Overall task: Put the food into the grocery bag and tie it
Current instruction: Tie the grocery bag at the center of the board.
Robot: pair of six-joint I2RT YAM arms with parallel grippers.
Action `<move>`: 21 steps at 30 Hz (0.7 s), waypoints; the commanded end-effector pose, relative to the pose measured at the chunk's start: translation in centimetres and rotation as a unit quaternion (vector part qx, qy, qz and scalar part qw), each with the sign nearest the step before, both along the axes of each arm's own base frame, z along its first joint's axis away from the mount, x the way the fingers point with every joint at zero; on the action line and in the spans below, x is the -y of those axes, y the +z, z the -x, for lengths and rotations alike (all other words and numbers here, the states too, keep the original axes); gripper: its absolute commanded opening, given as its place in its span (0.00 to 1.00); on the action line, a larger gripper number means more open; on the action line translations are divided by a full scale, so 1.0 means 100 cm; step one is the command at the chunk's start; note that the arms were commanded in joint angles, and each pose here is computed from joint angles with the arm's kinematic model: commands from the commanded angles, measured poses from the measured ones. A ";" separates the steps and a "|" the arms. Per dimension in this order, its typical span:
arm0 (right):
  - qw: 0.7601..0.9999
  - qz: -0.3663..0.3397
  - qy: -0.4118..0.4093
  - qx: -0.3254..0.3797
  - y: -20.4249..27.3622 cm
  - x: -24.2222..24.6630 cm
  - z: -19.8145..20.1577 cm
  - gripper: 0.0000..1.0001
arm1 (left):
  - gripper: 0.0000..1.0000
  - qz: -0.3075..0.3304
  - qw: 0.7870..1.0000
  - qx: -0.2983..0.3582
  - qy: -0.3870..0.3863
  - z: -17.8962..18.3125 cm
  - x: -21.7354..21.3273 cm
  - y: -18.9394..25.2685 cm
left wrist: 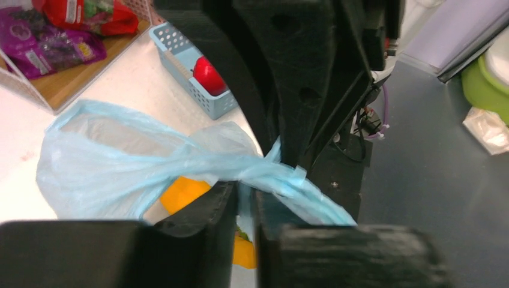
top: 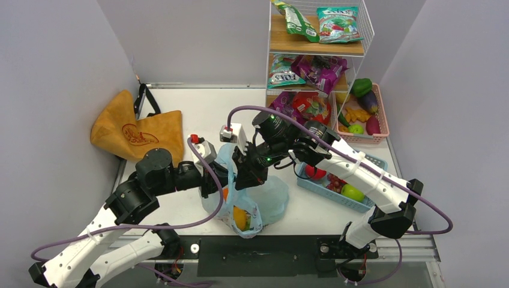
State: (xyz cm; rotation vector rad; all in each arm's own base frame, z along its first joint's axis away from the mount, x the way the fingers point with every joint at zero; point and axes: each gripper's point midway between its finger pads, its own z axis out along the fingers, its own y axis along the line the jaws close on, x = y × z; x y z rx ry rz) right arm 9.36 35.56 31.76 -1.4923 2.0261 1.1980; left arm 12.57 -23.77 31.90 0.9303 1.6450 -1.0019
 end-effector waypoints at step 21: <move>0.989 -0.117 -0.094 0.011 0.046 0.032 -0.023 0.52 | 0.00 0.074 0.996 0.016 -0.042 0.014 0.012 0.030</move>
